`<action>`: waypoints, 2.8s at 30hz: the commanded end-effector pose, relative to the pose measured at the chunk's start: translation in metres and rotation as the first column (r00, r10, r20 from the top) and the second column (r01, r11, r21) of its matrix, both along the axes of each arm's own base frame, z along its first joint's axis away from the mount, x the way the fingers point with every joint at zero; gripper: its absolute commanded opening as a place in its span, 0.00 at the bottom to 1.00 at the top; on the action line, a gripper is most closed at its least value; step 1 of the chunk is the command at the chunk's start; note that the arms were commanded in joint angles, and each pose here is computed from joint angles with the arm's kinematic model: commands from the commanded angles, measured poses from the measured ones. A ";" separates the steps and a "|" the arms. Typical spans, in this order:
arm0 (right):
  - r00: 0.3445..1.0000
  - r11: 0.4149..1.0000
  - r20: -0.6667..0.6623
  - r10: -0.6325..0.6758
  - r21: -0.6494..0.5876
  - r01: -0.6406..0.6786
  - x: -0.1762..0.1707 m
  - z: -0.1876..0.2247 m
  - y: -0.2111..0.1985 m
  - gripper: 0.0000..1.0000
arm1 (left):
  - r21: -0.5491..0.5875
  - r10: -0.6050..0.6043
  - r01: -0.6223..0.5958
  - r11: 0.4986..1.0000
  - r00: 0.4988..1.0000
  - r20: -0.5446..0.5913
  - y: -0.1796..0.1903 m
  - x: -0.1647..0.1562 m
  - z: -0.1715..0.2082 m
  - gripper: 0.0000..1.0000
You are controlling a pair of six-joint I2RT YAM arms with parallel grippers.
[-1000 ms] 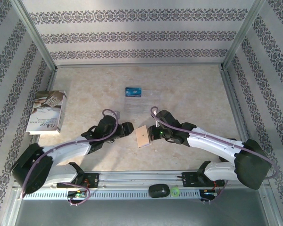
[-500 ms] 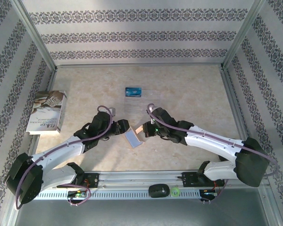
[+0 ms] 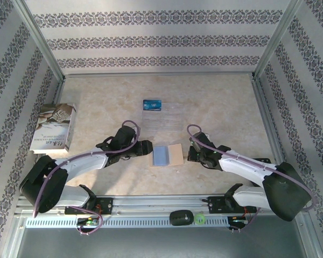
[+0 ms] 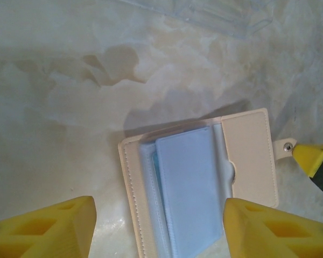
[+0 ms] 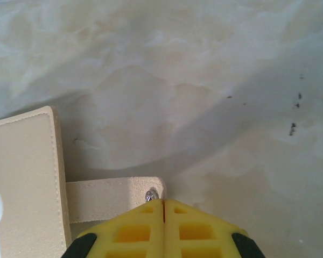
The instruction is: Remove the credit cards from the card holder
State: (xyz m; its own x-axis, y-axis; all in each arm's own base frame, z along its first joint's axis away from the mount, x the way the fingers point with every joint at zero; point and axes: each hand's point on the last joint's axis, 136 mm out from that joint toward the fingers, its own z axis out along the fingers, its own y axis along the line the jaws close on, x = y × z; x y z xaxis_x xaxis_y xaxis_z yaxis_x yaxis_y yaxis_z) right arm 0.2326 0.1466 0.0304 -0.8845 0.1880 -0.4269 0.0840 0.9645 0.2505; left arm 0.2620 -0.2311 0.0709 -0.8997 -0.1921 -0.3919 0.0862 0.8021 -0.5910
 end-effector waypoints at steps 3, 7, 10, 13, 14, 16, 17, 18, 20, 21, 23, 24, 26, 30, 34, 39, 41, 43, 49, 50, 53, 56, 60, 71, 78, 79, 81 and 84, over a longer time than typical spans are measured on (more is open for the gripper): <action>1.000 0.998 -0.020 -0.017 -0.062 0.016 0.005 -0.008 -0.007 0.10 | -0.003 -0.066 0.066 0.998 0.996 0.058 -0.018 0.006 0.012 0.63; 0.999 0.999 0.027 0.029 -0.021 -0.028 0.012 0.011 0.005 0.33 | 0.003 -0.073 0.073 0.997 0.995 0.064 -0.020 0.008 0.014 0.63; 0.993 0.997 0.094 0.074 0.007 -0.075 0.018 0.037 0.012 0.42 | 0.002 -0.079 0.079 0.997 0.994 0.075 -0.021 0.009 0.016 0.64; 0.971 0.987 0.194 0.137 0.051 -0.149 0.023 0.072 0.025 0.43 | 0.001 -0.081 0.081 0.997 0.993 0.082 -0.023 0.011 0.018 0.64; 0.960 0.983 0.233 0.158 0.059 -0.176 0.025 0.084 0.030 0.45 | 0.000 -0.082 0.082 0.997 0.993 0.087 -0.023 0.011 0.018 0.64; 0.942 0.967 0.259 0.215 0.082 -0.243 0.025 0.098 0.045 0.45 | -0.002 -0.081 0.082 0.997 0.992 0.095 -0.023 0.013 0.019 0.65; 0.932 0.951 0.259 0.253 0.110 -0.289 0.024 0.103 0.056 0.43 | -0.001 -0.081 0.081 0.997 0.992 0.096 -0.024 0.014 0.020 0.65; 0.923 0.931 0.249 0.295 0.143 -0.336 0.021 0.103 0.068 0.40 | 0.000 -0.079 0.079 0.997 0.992 0.097 -0.024 0.014 0.020 0.65; 0.901 0.889 0.207 0.382 0.185 -0.419 0.015 0.099 0.095 0.34 | 0.010 -0.078 0.077 0.997 0.993 0.093 -0.022 0.014 0.019 0.65; 0.886 0.871 0.188 0.423 0.184 -0.455 0.012 0.095 0.107 0.33 | 0.023 -0.074 0.072 0.997 0.993 0.096 -0.020 0.015 0.019 0.65; 0.868 0.855 0.142 0.477 0.155 -0.495 0.007 0.081 0.122 0.37 | 0.056 -0.057 0.052 0.997 0.994 0.091 -0.013 0.015 0.017 0.65; 0.863 0.853 0.120 0.490 0.135 -0.504 0.007 0.074 0.127 0.40 | 0.074 -0.041 0.034 0.997 0.995 0.092 -0.008 0.015 0.016 0.65; 0.854 0.847 0.097 0.512 0.112 -0.520 0.006 0.064 0.137 0.44 | 0.101 0.002 -0.011 0.995 0.996 0.093 0.006 0.014 0.015 0.68; 0.840 0.840 0.041 0.541 0.024 -0.542 0.006 0.043 0.148 0.48 | 0.132 0.099 -0.114 0.985 0.989 0.113 0.037 0.013 0.018 0.77; 0.835 0.834 -0.007 0.550 -0.052 -0.550 0.005 0.026 0.152 0.52 | 0.146 0.161 -0.181 0.973 0.977 0.141 0.061 0.010 0.026 0.86; 0.834 0.828 -0.033 0.551 -0.104 -0.551 0.007 0.014 0.155 0.65 | 0.145 0.193 -0.215 0.966 0.970 0.151 0.075 0.006 0.028 0.92; 0.834 0.827 -0.041 0.550 -0.113 -0.551 0.007 0.012 0.155 0.67 | 0.139 0.191 -0.212 0.967 0.970 0.147 0.076 0.005 0.027 0.99; 0.832 0.824 -0.054 0.552 -0.119 -0.555 0.006 0.009 0.155 0.72 | 0.136 0.192 -0.212 0.968 0.970 0.147 0.076 0.005 0.028 1.00; 0.823 0.813 -0.084 0.562 -0.124 -0.568 0.002 -0.002 0.157 0.74 | 0.130 0.190 -0.211 0.969 0.969 0.156 0.076 0.006 0.029 1.00; 0.821 0.811 -0.090 0.564 -0.125 -0.571 0.002 -0.004 0.158 0.74 | 0.128 0.189 -0.210 0.969 0.969 0.157 0.075 0.006 0.029 1.00; 0.817 0.808 -0.110 0.566 -0.126 -0.576 -0.001 -0.012 0.156 0.74 | 0.119 0.182 -0.201 0.972 0.971 0.154 0.073 0.006 0.028 1.00; 0.817 0.807 -0.128 0.562 -0.133 -0.576 -0.003 -0.019 0.153 0.72 | 0.112 0.166 -0.184 0.977 0.975 0.150 0.069 0.006 0.028 0.98; 0.820 0.810 -0.134 0.557 -0.133 -0.572 -0.004 -0.026 0.148 0.61 | 0.093 0.149 -0.162 0.982 0.980 0.135 0.063 0.006 0.026 0.94; 0.829 0.824 -0.078 0.554 -0.092 -0.559 0.001 -0.018 0.147 0.61 | 0.083 0.142 -0.151 0.985 0.984 0.107 0.056 0.008 0.018 0.90; 0.821 0.822 0.037 0.569 -0.058 -0.567 0.006 0.021 0.161 0.73 | 0.100 0.167 -0.182 0.978 0.975 0.144 0.065 0.009 0.029 0.96; 0.820 0.821 0.043 0.571 -0.054 -0.569 0.006 0.023 0.163 0.73 | 0.102 0.169 -0.185 0.977 0.975 0.148 0.066 0.010 0.030 0.97; 0.816 0.817 0.039 0.576 -0.039 -0.575 0.004 0.023 0.167 0.74 | 0.103 0.169 -0.186 0.977 0.973 0.154 0.067 0.009 0.032 0.99; 0.817 0.817 0.016 0.576 -0.035 -0.575 0.003 0.014 0.170 0.74 | 0.115 0.172 -0.191 0.975 0.972 0.158 0.070 0.009 0.032 1.00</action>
State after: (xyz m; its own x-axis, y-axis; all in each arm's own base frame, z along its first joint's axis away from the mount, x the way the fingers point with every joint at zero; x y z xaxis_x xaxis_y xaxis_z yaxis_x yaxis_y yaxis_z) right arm 0.2402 0.3086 0.0467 -0.8137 -0.3541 -0.4610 -0.4852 0.8505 0.2031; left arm 0.2688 -0.1698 0.1001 -0.7975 -0.2841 -0.5323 0.0241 0.8665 -0.4985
